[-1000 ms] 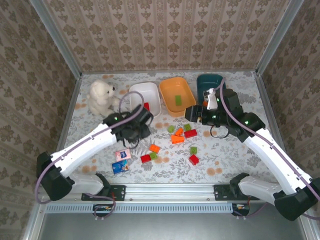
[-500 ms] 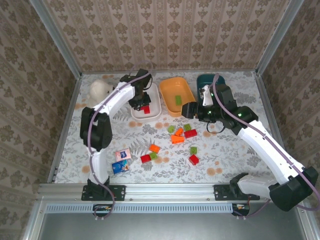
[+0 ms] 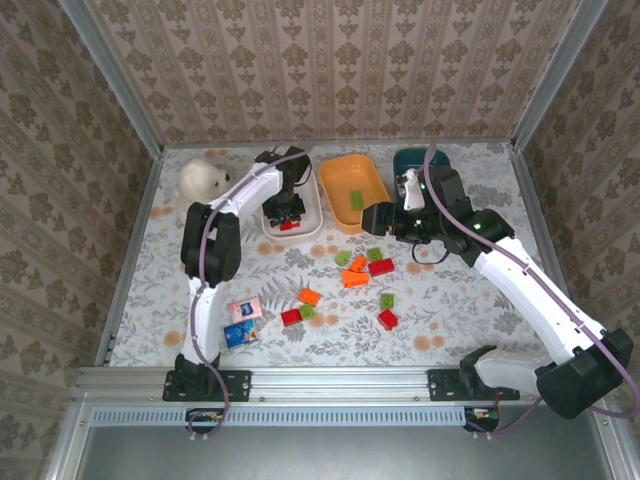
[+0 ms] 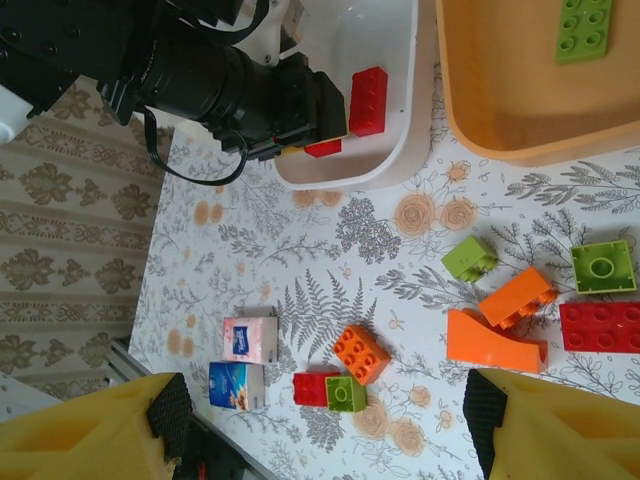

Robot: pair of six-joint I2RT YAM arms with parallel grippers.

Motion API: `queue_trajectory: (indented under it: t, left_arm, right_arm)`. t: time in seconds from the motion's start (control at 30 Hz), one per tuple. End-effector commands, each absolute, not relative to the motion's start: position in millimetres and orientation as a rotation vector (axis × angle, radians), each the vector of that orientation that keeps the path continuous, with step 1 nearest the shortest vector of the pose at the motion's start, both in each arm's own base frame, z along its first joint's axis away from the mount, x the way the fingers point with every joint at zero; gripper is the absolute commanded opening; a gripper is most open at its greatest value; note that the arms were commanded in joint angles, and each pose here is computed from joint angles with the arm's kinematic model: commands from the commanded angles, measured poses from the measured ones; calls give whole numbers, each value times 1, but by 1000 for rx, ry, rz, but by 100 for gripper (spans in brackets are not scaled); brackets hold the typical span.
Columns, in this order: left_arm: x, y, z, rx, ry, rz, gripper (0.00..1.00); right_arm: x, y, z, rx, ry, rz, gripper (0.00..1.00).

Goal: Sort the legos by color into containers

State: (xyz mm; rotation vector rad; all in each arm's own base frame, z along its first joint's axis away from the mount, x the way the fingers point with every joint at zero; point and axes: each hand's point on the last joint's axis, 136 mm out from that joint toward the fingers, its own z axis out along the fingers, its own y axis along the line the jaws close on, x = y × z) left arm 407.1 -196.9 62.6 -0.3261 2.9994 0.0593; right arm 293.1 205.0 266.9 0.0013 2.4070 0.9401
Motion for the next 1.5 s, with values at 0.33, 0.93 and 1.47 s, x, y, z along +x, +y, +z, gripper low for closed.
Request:
queue_trajectory:
  t: [0.33, 0.93, 1.47]
  left_arm:
    - [407, -198, 92, -307, 2978, 66, 57]
    - [315, -213, 226, -125, 2607, -368, 72]
    - [177, -174, 190, -41, 2419, -747, 95]
  right_arm:
    - [284, 198, 248, -6, 2481, 887, 76]
    - [238, 131, 138, 94, 2902, 300, 68]
    - [210, 161, 45, 195, 3126, 173, 69]
